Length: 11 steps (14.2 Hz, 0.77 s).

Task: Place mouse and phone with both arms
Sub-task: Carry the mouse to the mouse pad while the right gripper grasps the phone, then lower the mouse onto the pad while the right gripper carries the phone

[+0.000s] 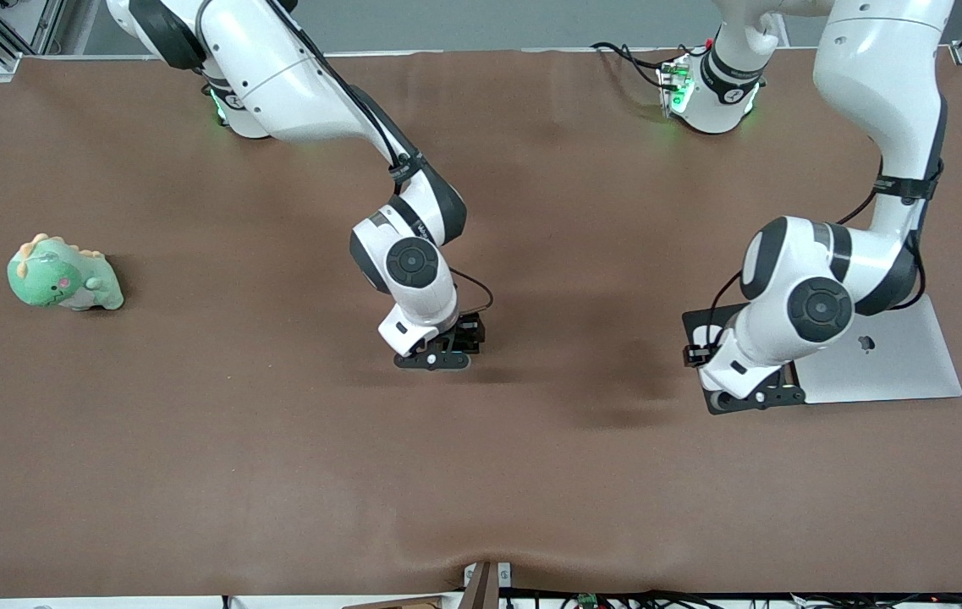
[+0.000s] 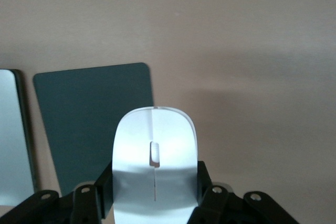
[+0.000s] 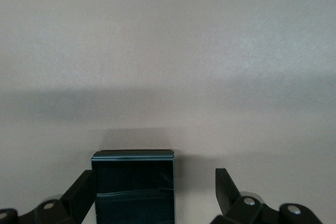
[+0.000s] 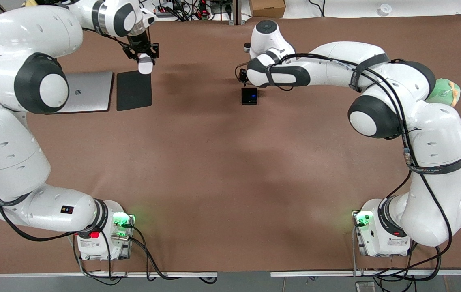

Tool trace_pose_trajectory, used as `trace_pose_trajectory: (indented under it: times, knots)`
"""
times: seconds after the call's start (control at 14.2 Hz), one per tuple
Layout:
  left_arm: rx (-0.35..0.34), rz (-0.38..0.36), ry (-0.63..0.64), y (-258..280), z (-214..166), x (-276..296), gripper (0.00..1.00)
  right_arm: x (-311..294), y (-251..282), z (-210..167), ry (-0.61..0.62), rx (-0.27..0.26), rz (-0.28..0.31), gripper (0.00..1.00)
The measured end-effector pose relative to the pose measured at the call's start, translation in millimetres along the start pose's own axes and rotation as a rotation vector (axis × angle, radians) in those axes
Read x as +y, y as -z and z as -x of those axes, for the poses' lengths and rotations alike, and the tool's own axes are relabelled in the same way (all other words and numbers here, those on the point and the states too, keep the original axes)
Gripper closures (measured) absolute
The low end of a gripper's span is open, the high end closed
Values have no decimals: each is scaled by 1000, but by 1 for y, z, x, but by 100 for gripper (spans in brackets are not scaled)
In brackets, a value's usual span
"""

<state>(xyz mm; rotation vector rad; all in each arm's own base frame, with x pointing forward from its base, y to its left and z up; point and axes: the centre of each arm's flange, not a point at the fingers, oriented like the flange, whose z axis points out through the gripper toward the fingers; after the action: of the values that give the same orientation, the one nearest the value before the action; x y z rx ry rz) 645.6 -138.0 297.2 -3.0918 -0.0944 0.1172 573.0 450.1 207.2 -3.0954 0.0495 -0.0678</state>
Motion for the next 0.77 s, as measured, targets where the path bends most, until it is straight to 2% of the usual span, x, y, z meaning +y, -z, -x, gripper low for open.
trace_pose_trajectory:
  times: [0.35,0.77]
  knots:
    - [22,16,61,-28,-2,-43,38,-11,-16,6,-39,-6,5,0]
    - [40,30,81,-80,15,-60,38,-17,-24,7,-99,5,-5,0]
